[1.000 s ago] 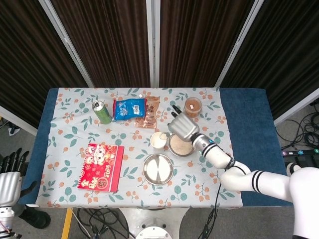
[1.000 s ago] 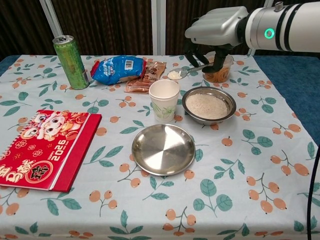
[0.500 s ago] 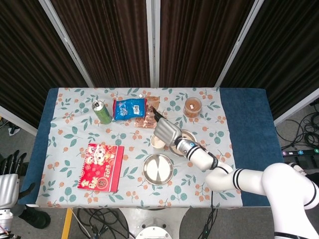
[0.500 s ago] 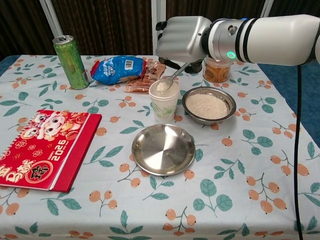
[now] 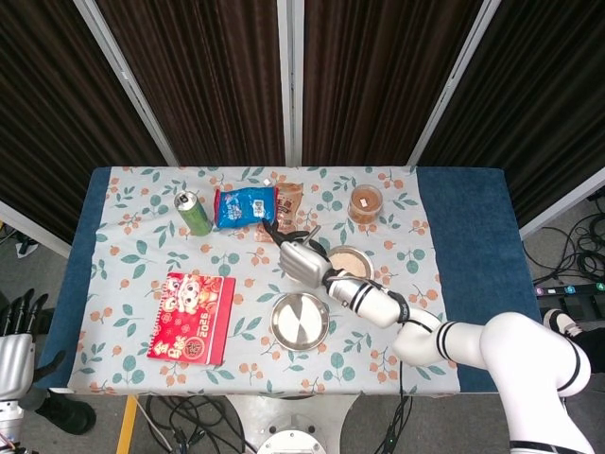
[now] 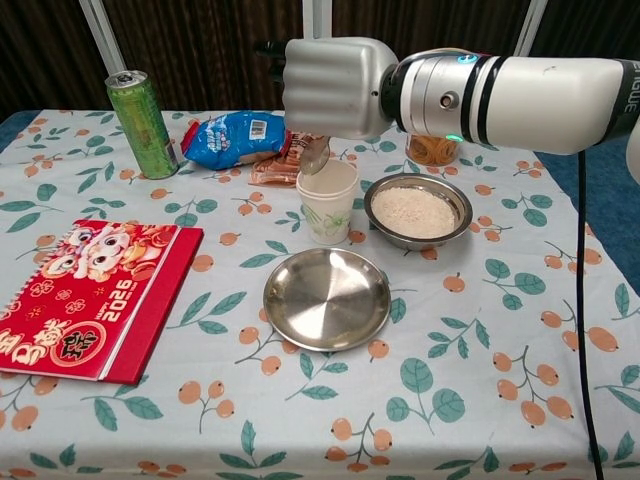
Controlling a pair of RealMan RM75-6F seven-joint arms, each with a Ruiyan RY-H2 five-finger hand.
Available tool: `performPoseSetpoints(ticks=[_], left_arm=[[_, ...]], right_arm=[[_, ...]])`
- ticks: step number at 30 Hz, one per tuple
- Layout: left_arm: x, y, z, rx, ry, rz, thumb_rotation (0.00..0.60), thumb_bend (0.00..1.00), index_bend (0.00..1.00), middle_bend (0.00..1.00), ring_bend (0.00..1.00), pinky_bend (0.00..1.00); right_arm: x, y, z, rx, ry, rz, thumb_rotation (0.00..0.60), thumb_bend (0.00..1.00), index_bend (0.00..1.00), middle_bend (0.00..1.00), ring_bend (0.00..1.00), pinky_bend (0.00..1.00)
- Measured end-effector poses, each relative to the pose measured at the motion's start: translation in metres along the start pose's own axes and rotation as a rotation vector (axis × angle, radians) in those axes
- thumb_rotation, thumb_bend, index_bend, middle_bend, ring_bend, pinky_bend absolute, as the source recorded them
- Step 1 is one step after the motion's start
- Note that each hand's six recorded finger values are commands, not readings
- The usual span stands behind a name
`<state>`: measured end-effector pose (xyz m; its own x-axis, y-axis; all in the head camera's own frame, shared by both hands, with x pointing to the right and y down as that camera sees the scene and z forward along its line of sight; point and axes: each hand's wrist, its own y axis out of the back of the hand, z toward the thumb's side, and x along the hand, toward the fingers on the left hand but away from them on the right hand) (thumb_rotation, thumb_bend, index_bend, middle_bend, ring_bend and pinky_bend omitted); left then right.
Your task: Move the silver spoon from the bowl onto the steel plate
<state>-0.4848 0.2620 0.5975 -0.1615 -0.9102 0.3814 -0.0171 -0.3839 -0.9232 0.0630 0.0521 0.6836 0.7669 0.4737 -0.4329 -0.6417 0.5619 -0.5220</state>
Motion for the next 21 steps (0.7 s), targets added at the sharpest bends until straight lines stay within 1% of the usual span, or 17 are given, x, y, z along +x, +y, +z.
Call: performPoseSetpoints(ticks=[2,6,10,13,16,21], left_arm=[[0.0,0.0,0.0,-0.001,-0.003,-0.001,0.6,0.24,0.13,0.1,0.05,0.11],[0.0,0.0,0.001,0.0,-0.006,0.002,0.6,0.24,0.13,0.1,0.05,0.11],[0.001,0.001,0.002,0.0,-0.011,0.004,0.6,0.24,0.13,0.1,0.05,0.11],[0.001,0.001,0.003,0.0,-0.014,0.003,0.6,0.24,0.13,0.1,0.05,0.11],[0.001,0.002,0.003,0.001,-0.014,0.006,0.6,0.24,0.13,0.1,0.05,0.11],[0.0,0.004,0.004,0.004,-0.015,0.006,0.6,0.24,0.13,0.1,0.05,0.11]], right_arm=[[0.003,-0.002,-0.001,0.018,-0.017,0.0,0.6,0.37,0.61,0.58,0.18,0.0],[0.008,-0.005,-0.005,0.006,-0.036,0.007,0.6,0.36,0.61,0.58,0.18,0.0],[0.014,-0.006,-0.011,-0.057,-0.064,0.019,0.6,0.36,0.61,0.58,0.18,0.0],[0.022,-0.006,-0.015,-0.149,-0.092,0.031,0.6,0.36,0.61,0.58,0.18,0.0],[0.033,-0.005,-0.015,-0.275,-0.111,0.042,0.6,0.36,0.61,0.58,0.19,0.0],[0.061,0.002,-0.006,-0.56,-0.129,0.053,0.6,0.35,0.62,0.58,0.19,0.0]])
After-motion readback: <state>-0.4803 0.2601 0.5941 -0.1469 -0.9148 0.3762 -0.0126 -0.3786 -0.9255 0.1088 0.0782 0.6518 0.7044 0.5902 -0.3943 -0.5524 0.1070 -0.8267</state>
